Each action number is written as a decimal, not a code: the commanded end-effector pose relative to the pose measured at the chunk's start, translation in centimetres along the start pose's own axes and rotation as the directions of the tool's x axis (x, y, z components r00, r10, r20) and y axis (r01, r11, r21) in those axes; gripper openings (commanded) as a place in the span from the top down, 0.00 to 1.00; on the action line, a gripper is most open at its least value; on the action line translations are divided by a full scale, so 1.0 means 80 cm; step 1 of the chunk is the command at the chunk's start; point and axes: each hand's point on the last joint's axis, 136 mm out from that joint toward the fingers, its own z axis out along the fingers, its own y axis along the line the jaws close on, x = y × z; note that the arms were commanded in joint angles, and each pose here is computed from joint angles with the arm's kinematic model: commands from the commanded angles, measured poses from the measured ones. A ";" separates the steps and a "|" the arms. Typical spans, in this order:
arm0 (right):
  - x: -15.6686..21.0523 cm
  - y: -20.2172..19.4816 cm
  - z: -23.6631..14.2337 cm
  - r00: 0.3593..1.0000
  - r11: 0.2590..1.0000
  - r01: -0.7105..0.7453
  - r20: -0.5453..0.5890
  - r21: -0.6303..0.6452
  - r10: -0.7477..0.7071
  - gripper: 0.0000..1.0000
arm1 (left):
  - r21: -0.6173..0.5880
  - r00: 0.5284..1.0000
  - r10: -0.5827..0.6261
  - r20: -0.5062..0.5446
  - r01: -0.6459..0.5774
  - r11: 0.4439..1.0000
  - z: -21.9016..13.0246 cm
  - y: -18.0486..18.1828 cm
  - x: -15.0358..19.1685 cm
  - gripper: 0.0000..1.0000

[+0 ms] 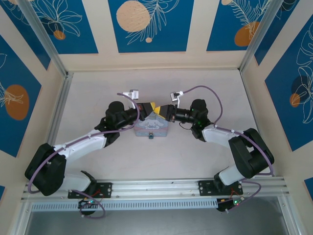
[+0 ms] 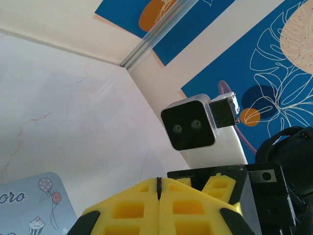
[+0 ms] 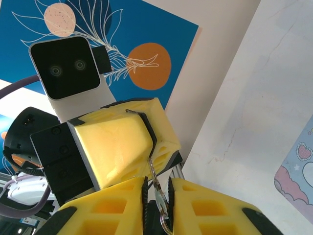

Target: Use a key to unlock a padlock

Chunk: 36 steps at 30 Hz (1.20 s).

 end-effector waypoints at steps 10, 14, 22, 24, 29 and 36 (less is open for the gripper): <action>0.013 0.003 -0.002 0.999 1.000 0.015 -0.031 -0.023 -0.015 0.68 | 0.008 1.000 0.000 0.014 0.000 1.000 0.008 -0.011 -0.007 1.00; 0.015 0.001 -0.002 0.999 1.000 0.009 -0.037 -0.021 -0.010 0.77 | 0.003 1.000 0.000 0.014 0.000 1.000 0.009 -0.012 -0.008 1.00; 0.018 -0.004 -0.005 0.999 1.000 0.001 -0.035 -0.010 -0.001 1.00 | -0.010 1.000 -0.009 0.003 0.009 1.000 0.014 -0.011 -0.007 1.00; 0.017 -0.009 -0.008 1.000 1.000 -0.008 -0.030 0.005 0.008 1.00 | -0.028 1.000 -0.021 -0.008 0.021 0.999 0.014 -0.008 -0.006 1.00; 0.015 -0.027 -0.023 1.000 0.993 -0.017 -0.019 0.113 0.020 1.00 | -0.161 0.997 -0.075 -0.031 0.069 0.985 0.004 0.010 -0.006 0.35; 0.025 -0.047 -0.046 0.990 0.901 0.138 -0.096 0.411 -0.108 1.00 | -0.370 0.973 -0.181 -0.145 0.117 0.922 -0.018 0.026 0.003 0.20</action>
